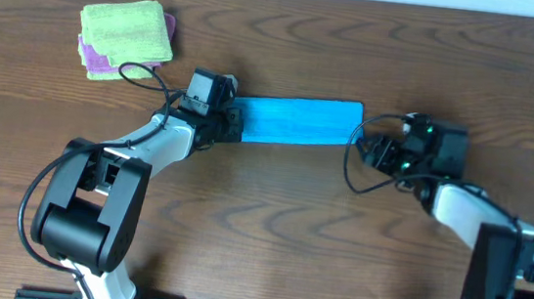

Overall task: Fold the cloth
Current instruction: 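Move the right gripper to the strip's right end and grasp it, then lift the right end and fold it leftward toward the left gripper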

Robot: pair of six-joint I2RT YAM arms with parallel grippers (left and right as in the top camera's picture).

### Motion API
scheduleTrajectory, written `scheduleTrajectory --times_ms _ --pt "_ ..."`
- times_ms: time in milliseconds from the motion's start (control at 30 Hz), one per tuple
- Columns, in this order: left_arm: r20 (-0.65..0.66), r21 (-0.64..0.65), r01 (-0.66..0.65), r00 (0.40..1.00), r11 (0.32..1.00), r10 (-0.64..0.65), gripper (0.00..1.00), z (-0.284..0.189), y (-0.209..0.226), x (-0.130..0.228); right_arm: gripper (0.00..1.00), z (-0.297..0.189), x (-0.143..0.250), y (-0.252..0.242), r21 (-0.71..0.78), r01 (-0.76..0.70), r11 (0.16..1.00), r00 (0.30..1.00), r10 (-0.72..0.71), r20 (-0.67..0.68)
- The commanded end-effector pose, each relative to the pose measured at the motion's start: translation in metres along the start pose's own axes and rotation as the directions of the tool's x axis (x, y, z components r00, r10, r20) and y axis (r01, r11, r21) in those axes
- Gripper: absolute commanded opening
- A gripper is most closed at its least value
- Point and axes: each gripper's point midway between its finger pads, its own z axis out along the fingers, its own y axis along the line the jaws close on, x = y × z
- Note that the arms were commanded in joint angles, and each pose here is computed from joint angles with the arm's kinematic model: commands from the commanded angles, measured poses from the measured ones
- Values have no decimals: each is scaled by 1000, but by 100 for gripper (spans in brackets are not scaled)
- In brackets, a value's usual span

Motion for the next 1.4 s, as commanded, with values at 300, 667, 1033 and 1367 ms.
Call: scheduleTrajectory --times_ms 300,667,1033,1367 --pt "3 2 -19 1000 1000 19 6 2 -2 -5 74 10 -39 45 -303 15 953 995 -43 -85" --pt "3 2 -19 1000 1000 19 6 2 -2 -5 74 19 -24 11 -207 -75 975 988 44 -151" --pt "3 2 -19 1000 1000 19 6 2 -2 -5 75 21 -14 -3 -112 -99 989 981 78 -179" --pt "3 2 -20 1000 1000 20 6 2 -2 -5 75 42 -3 0 -155 -191 969 962 154 -225"
